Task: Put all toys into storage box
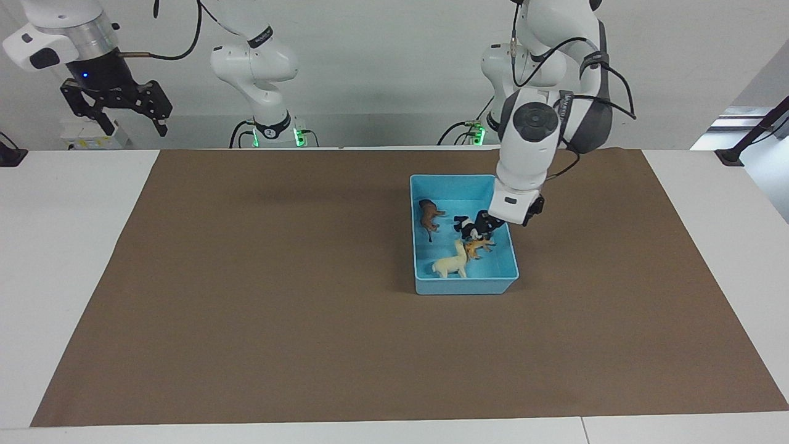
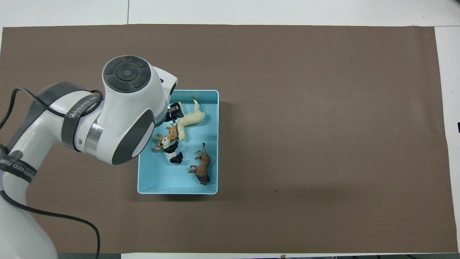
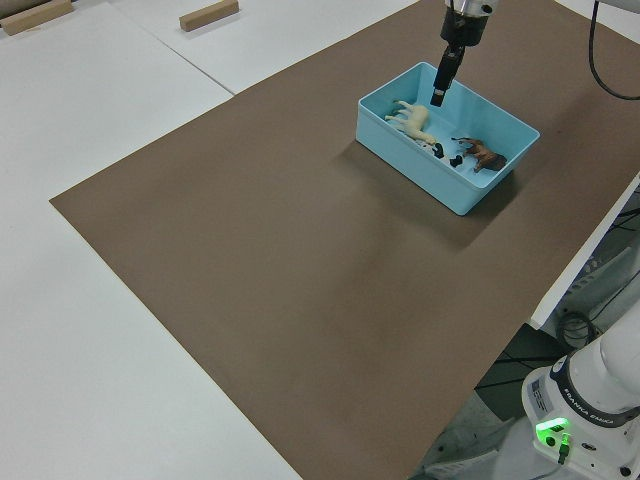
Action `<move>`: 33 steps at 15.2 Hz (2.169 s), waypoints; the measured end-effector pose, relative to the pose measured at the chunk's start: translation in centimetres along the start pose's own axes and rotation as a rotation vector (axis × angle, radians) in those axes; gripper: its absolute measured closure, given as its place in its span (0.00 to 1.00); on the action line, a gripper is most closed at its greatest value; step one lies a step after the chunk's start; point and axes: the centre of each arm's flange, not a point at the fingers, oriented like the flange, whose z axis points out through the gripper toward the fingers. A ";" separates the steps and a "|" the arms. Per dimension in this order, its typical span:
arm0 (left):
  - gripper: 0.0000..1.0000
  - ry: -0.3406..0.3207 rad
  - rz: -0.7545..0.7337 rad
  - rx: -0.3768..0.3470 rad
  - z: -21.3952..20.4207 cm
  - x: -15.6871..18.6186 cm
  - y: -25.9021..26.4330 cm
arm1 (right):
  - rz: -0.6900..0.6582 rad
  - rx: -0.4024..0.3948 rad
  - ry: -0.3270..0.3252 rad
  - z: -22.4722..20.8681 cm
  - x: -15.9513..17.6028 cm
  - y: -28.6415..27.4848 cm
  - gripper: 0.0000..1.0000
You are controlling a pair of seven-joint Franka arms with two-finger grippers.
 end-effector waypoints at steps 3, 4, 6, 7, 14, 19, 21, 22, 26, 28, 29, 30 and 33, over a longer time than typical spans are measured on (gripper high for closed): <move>0.00 0.039 0.081 -0.019 -2.1 3.4 -6.1 | 0.008 0.026 -0.008 0.4 0.2 0.2 0.00; 0.00 0.052 0.107 -0.021 -3.3 4.1 -8.0 | 0.008 0.052 -0.010 0.4 0.2 0.0 0.00; 0.00 0.067 0.150 -0.018 -6.0 4.6 -11.6 | 0.011 0.078 -0.030 0.6 -0.1 0.0 0.00; 0.00 0.072 0.157 -0.016 -7.5 4.4 -13.0 | 0.013 0.081 -0.047 0.7 -0.3 0.0 0.00; 0.00 0.001 0.131 0.017 -15.5 -1.8 -19.6 | -0.005 0.052 -0.078 0.9 -0.5 -0.8 0.00; 0.00 -0.008 0.123 -0.017 -16.5 -3.2 -20.1 | -0.008 0.043 -0.080 0.9 -0.5 -0.8 0.00; 0.00 -0.021 0.117 -0.042 -16.1 -2.9 -20.3 | -0.008 0.043 -0.080 0.9 -0.5 -0.9 0.00; 0.00 -0.026 0.122 -0.045 -15.9 -2.7 -20.3 | -0.008 0.043 -0.080 0.9 -0.5 -0.9 0.00; 0.00 -0.034 0.165 -0.049 -15.5 -2.7 -19.6 | -0.009 0.043 -0.080 0.9 -0.5 -0.9 0.00; 0.00 -0.033 0.201 -0.053 -15.5 -2.7 -19.3 | -0.008 0.043 -0.080 0.9 -0.5 -0.9 0.00; 0.00 -0.034 0.212 -0.055 -15.5 -2.8 -19.2 | -0.008 0.043 -0.080 0.9 -0.5 -0.9 0.00; 0.00 -0.034 0.219 -0.057 -15.5 -2.8 -19.2 | -0.008 0.043 -0.080 0.9 -0.5 -0.9 0.00; 0.00 -0.038 0.233 -0.084 -15.5 -2.8 -18.9 | -0.009 0.043 -0.080 0.9 -0.5 -0.9 0.00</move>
